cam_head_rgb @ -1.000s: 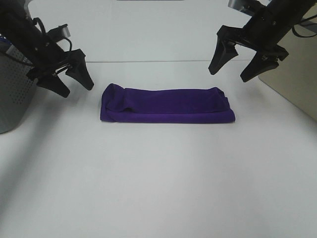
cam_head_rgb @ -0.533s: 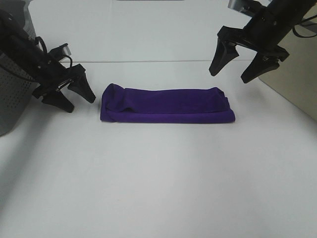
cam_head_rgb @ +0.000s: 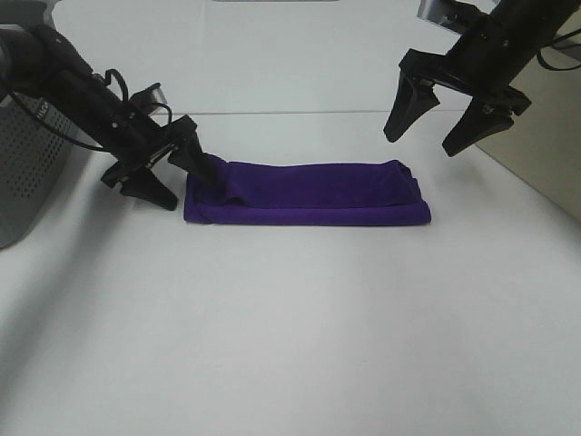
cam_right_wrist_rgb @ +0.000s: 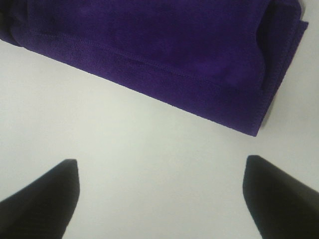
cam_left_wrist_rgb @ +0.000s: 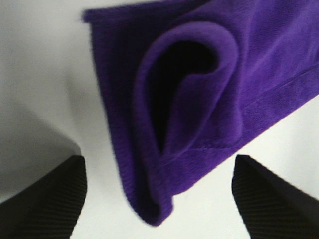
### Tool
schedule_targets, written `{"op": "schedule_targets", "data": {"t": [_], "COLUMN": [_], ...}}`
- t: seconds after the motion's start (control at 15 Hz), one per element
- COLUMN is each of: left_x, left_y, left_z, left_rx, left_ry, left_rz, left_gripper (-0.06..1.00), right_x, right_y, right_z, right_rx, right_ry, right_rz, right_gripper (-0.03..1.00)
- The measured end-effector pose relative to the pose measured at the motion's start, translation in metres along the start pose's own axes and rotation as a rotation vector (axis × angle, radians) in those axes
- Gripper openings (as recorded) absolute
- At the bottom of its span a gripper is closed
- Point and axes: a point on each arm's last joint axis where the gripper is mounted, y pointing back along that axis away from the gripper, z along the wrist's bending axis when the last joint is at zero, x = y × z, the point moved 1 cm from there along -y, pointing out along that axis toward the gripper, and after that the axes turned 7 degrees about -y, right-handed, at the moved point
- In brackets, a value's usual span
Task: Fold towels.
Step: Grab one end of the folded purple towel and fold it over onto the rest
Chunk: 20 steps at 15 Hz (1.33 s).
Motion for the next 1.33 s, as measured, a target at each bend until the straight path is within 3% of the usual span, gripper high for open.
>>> {"op": "schedule_targets", "data": {"t": [0.27, 0.47, 0.6, 0.73, 0.87, 1.0, 1.13, 1.27, 1.33], "left_x": [-0.001, -0.001, 0.001, 0.003, 0.003, 0.004, 0.005, 0.002, -0.001], "left_y": [-0.028, -0.035, -0.040, -0.045, -0.044, -0.035, -0.012, 0.030, 0.051], "left_z": [-0.021, -0.020, -0.016, -0.011, -0.012, -0.015, -0.013, -0.005, -0.007], "left_rx": [0.087, 0.111, 0.107, 0.099, 0.096, 0.035, -0.107, -0.218, -0.236], "left_ry": [0.020, 0.039, 0.046, 0.026, 0.000, -0.068, -0.126, -0.130, -0.122], "left_rz": [0.000, 0.003, 0.014, 0.024, 0.025, 0.051, 0.081, 0.044, 0.002], "left_gripper": [0.74, 0.69, 0.43, 0.09, 0.03, 0.03, 0.03, 0.03, 0.03], "right_x": [0.001, 0.003, 0.005, 0.006, 0.007, 0.007, 0.007, 0.007, 0.007], "right_y": [0.000, 0.000, 0.000, 0.000, 0.000, 0.000, 0.000, 0.004, 0.007], "right_z": [0.001, 0.002, 0.002, 0.003, 0.003, 0.003, 0.004, 0.006, 0.007], "right_rx": [-0.008, -0.018, -0.022, -0.031, -0.033, -0.033, -0.037, -0.041, -0.042], "right_ry": [-0.003, -0.006, -0.006, -0.008, -0.009, -0.009, -0.011, -0.009, -0.006], "right_rz": [0.008, 0.034, 0.050, 0.063, 0.069, 0.070, 0.069, 0.060, 0.052], "right_gripper": [0.87, 0.87, 0.87, 0.87, 0.87, 0.87, 0.87, 0.87, 0.87]}}
